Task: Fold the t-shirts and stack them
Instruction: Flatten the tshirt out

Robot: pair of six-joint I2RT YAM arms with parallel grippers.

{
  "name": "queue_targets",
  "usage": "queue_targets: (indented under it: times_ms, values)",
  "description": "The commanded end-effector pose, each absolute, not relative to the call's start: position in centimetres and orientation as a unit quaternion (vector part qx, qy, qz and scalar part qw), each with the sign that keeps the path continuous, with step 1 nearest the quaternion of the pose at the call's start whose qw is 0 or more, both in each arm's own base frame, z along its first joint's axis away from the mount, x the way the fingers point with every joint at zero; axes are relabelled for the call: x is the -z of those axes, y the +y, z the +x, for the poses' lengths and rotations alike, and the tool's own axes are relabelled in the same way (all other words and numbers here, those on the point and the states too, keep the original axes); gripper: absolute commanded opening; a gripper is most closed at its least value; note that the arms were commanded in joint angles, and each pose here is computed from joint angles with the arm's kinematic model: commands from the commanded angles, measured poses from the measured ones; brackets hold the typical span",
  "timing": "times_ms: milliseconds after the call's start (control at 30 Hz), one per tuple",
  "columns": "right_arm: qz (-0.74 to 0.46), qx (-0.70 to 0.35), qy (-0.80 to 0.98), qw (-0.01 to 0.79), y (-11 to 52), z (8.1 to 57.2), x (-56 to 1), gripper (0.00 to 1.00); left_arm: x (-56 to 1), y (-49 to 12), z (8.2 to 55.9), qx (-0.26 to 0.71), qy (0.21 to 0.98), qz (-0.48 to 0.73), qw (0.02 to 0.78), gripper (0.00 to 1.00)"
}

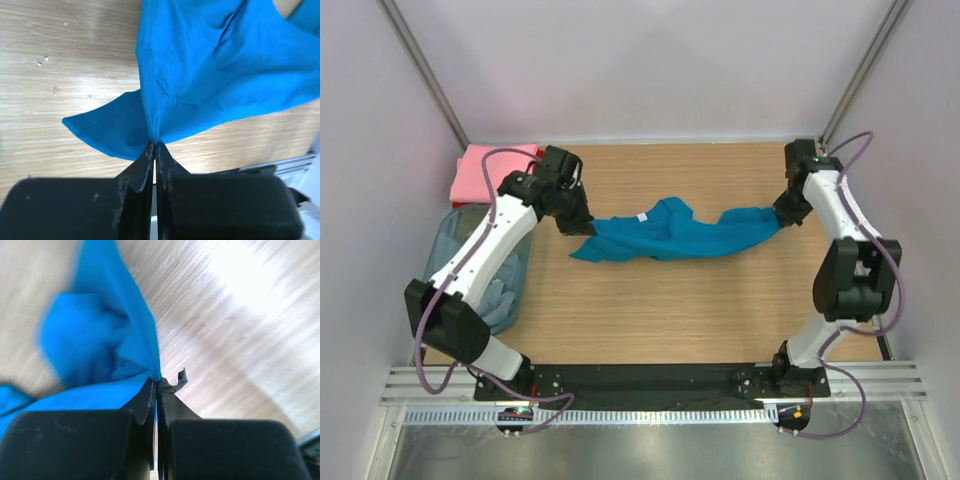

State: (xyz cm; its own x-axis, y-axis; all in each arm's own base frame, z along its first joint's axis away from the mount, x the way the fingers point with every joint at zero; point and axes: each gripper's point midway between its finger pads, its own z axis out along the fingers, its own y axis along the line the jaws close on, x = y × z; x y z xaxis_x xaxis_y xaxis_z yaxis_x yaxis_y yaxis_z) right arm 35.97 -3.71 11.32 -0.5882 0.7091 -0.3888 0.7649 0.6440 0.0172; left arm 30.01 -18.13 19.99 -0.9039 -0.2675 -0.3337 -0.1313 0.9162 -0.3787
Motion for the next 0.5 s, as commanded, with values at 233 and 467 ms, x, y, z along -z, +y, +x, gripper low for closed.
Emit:
queue_targets:
  times_ms: [233,467]
  values:
    - [0.427,0.097,0.813,0.384,-6.9,27.6,-32.6,0.01,-27.0,-16.8,26.4,0.235,0.923,-0.160,0.261,0.00]
    - [0.404,0.035,0.810,0.423,-5.6,34.3,-32.1,0.01,-24.1,-16.4,28.3,0.191,0.935,-0.164,0.249,0.00]
